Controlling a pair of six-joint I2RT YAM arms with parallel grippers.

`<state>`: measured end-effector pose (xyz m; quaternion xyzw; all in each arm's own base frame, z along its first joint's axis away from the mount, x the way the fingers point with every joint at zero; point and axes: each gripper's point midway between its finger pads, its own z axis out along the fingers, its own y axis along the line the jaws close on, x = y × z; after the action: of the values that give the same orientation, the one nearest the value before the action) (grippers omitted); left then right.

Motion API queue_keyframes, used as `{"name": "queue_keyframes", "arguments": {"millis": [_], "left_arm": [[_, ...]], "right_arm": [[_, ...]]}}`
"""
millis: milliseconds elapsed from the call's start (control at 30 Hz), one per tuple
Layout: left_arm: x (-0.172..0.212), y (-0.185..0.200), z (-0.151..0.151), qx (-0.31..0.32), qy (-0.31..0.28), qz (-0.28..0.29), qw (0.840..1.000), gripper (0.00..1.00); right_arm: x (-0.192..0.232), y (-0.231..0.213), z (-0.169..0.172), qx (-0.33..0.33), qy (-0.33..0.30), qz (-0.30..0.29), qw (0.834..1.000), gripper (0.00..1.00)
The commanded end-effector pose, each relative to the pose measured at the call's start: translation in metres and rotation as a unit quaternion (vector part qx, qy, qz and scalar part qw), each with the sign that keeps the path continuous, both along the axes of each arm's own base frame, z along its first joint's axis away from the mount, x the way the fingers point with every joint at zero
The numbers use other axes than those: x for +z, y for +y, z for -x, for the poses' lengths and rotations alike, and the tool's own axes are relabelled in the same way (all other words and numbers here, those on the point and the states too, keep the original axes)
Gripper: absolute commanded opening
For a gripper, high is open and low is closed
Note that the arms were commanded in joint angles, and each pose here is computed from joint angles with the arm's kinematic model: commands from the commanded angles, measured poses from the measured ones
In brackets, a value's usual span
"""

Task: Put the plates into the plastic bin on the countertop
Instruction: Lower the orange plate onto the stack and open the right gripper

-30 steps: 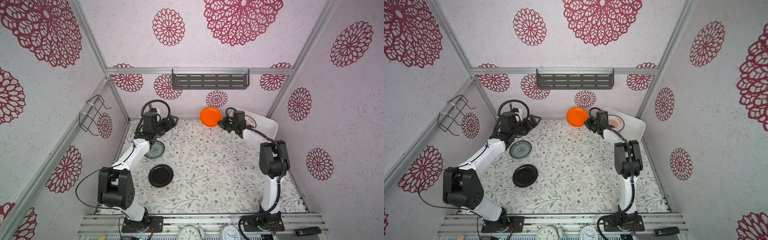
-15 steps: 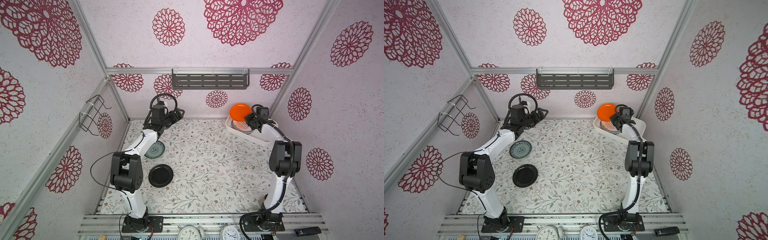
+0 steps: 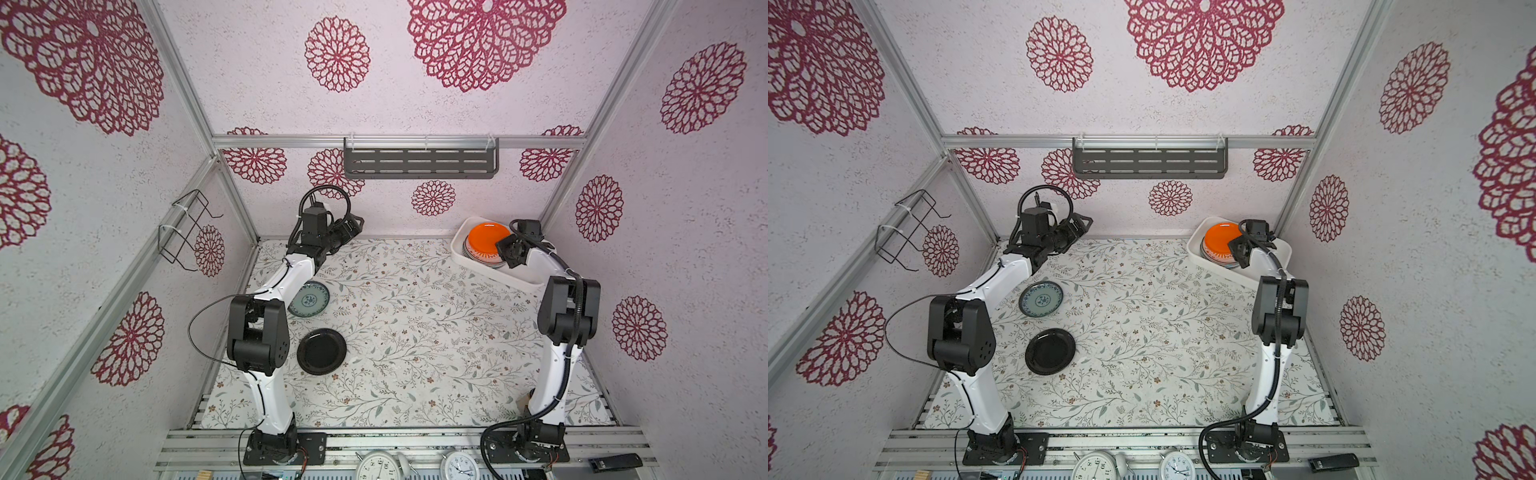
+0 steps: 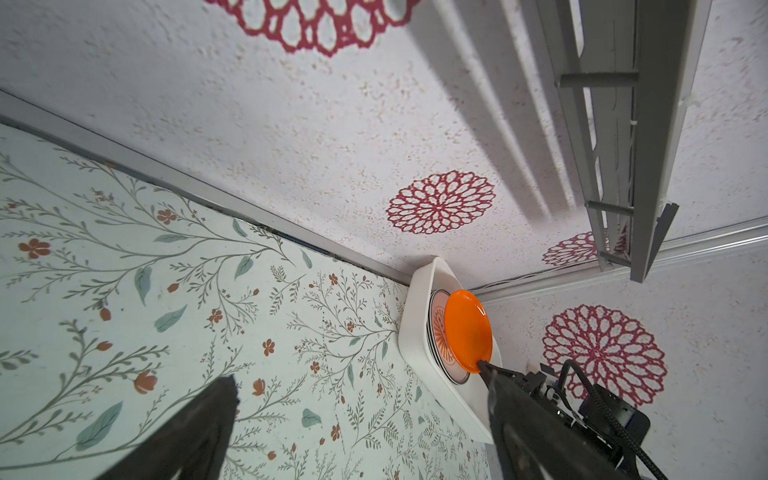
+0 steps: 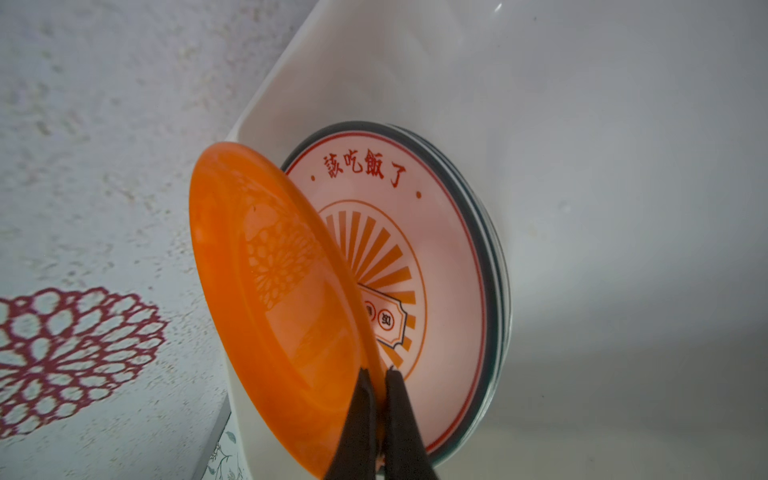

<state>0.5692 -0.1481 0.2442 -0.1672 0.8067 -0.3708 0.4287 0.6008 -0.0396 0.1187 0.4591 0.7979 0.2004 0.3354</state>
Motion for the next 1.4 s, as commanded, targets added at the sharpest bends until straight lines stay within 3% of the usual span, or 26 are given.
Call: {"name": "queue_keyframes", "arguments": {"millis": [0, 167, 233, 633, 1000, 1267, 1367], "left_arm": [[0.008, 0.005, -0.007, 0.005, -0.01, 0.002, 1.0, 0.97], [0.01, 0.008, -0.009, 0.011, -0.012, 0.004, 1.0, 0.97], [-0.011, 0.008, -0.013, 0.012, 0.007, 0.002, 1.0, 0.97], [-0.012, 0.018, -0.016, 0.018, 0.009, -0.002, 1.0, 0.97], [-0.015, 0.018, -0.015, 0.016, 0.014, -0.003, 1.0, 0.98], [-0.022, 0.02, -0.007, 0.019, 0.026, -0.008, 0.999, 0.98], [-0.002, 0.024, 0.004, 0.023, 0.011, -0.011, 1.0, 0.98]], "right_arm": [[0.005, -0.003, -0.003, -0.012, -0.009, -0.005, 1.0, 0.0], [-0.013, -0.003, 0.001, -0.01, 0.023, -0.016, 1.0, 0.0], [-0.018, -0.007, 0.006, -0.015, 0.035, -0.013, 0.999, 0.0], [-0.027, -0.007, 0.005, -0.003, 0.042, -0.023, 0.999, 0.0], [-0.022, -0.006, 0.007, 0.011, 0.052, -0.017, 0.998, 0.14], [0.002, -0.009, 0.007, 0.008, 0.029, -0.006, 1.0, 0.34], [0.021, -0.005, 0.004, 0.026, -0.002, 0.003, 1.0, 0.39]]}}
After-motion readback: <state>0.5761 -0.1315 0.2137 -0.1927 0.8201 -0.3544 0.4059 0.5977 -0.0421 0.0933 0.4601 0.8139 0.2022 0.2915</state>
